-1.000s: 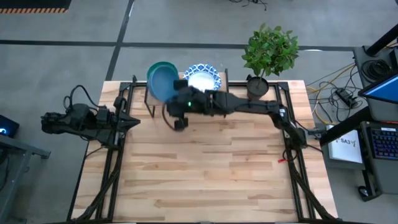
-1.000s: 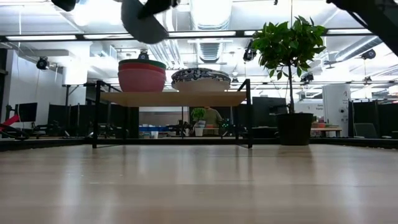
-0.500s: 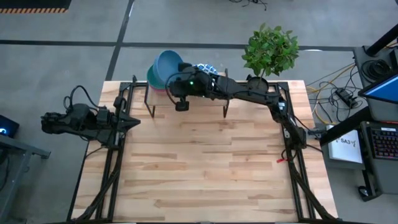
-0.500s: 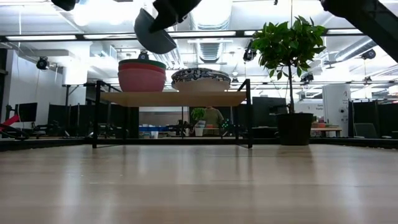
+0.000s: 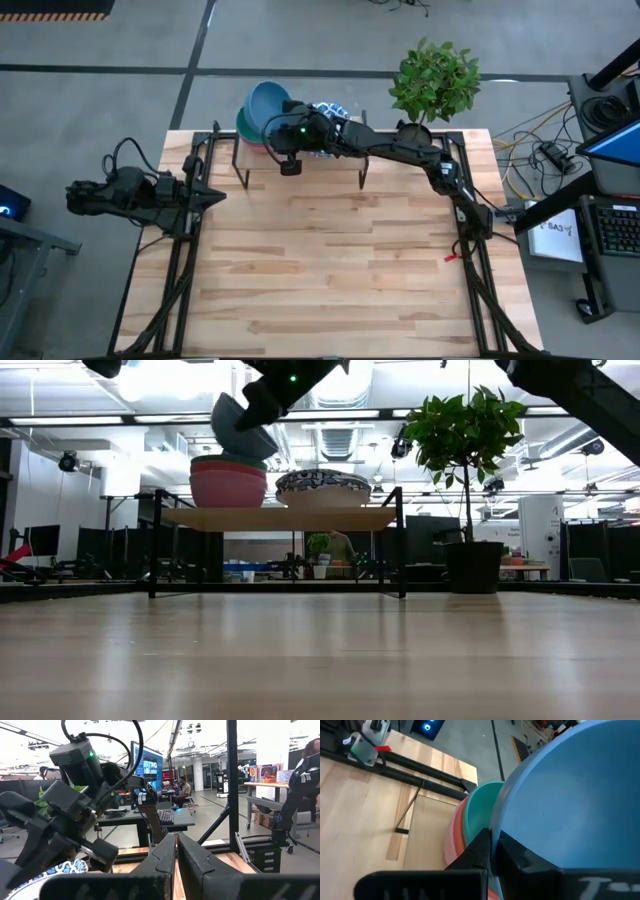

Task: Place and stack bowls onto a shelf
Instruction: Stack the blue bowl on the green bowl on the shelf

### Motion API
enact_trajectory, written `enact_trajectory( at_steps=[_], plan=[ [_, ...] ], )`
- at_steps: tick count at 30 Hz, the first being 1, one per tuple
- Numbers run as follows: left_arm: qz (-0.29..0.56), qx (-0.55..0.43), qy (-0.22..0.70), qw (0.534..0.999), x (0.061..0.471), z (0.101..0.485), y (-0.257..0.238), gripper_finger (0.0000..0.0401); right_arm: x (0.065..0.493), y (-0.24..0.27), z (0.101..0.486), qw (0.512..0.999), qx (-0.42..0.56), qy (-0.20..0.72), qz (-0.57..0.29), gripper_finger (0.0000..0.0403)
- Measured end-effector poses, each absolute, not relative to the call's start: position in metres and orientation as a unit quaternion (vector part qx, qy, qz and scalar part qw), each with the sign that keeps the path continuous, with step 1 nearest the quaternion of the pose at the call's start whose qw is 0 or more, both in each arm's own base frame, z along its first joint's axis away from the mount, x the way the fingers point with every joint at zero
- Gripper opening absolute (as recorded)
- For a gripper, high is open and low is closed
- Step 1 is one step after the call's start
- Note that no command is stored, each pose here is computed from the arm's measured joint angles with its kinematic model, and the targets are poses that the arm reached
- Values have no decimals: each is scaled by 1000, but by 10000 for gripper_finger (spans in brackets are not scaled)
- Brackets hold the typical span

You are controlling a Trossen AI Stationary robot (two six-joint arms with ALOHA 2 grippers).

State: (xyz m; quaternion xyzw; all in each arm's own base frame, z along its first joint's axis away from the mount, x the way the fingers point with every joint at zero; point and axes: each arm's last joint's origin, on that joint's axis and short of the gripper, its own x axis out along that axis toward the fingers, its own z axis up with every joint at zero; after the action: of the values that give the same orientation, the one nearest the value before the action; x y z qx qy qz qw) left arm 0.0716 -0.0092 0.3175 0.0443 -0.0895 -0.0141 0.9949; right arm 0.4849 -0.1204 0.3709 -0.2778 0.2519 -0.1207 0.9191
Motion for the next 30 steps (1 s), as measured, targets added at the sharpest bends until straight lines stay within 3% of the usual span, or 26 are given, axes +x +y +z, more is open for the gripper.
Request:
enact_trajectory(
  at_steps=[14,19,24,30],
  plan=[
    [-14,47,-86,995,71,317,-9,0,489,-125,371,920,-274,234,-152,115],
    [-14,47,-84,995,71,316,-9,0,488,-122,375,924,-262,229,-159,135],
    [-13,49,-82,995,71,316,-9,0,485,-115,383,941,-218,206,-159,128],
    [-13,49,-82,995,71,316,-9,0,494,-126,371,952,-163,192,-176,72]
  ],
)
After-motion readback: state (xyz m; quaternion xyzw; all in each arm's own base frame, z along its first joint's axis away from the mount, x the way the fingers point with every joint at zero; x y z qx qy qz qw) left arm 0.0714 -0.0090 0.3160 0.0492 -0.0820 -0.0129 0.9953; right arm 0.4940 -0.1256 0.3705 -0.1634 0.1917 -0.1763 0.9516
